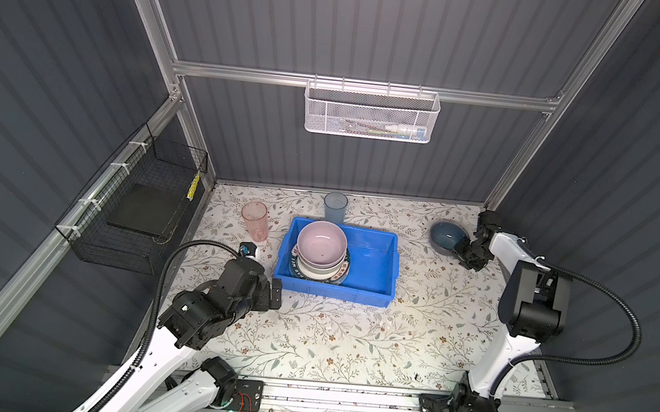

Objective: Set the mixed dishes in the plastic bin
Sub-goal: 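Grasp the dark teal bowl's rim with the right gripper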

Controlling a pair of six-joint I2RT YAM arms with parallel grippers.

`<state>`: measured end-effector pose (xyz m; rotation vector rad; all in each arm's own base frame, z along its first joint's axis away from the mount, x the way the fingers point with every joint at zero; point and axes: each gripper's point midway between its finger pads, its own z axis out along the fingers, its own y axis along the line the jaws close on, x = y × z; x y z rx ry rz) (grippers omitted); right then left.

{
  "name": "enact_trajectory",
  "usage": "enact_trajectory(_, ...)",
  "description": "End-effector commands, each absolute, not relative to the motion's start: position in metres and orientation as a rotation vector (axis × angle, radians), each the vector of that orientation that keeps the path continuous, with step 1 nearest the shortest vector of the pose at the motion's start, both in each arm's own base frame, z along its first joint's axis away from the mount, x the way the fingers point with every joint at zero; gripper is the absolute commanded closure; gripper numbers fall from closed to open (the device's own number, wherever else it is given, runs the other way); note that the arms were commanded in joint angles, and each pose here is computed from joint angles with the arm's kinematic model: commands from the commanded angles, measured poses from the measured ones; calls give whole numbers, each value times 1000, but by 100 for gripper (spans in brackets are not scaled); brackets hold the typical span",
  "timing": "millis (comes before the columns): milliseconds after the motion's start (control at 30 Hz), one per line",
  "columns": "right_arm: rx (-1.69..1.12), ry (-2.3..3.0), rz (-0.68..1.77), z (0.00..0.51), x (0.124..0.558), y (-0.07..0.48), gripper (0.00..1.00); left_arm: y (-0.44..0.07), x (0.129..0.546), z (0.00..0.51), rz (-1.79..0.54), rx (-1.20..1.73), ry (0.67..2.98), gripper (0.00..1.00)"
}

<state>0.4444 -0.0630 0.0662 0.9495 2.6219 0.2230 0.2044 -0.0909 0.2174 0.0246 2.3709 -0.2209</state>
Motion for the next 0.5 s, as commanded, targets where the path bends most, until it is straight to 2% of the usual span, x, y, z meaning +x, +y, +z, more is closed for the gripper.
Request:
enact_trajectory(0, 911, 2559, 251, 105, 442, -62, 65, -91, 202, 214, -221, 46, 2380, 0)
enact_trajectory(200, 889, 2509, 240, 134, 454, -67, 53, -94, 205, 211, -214, 64, 2390, 0)
enact_trajectory(467, 968, 2531, 163, 119, 467, -80, 44, -93, 204, 213, -219, 65, 2385, 0)
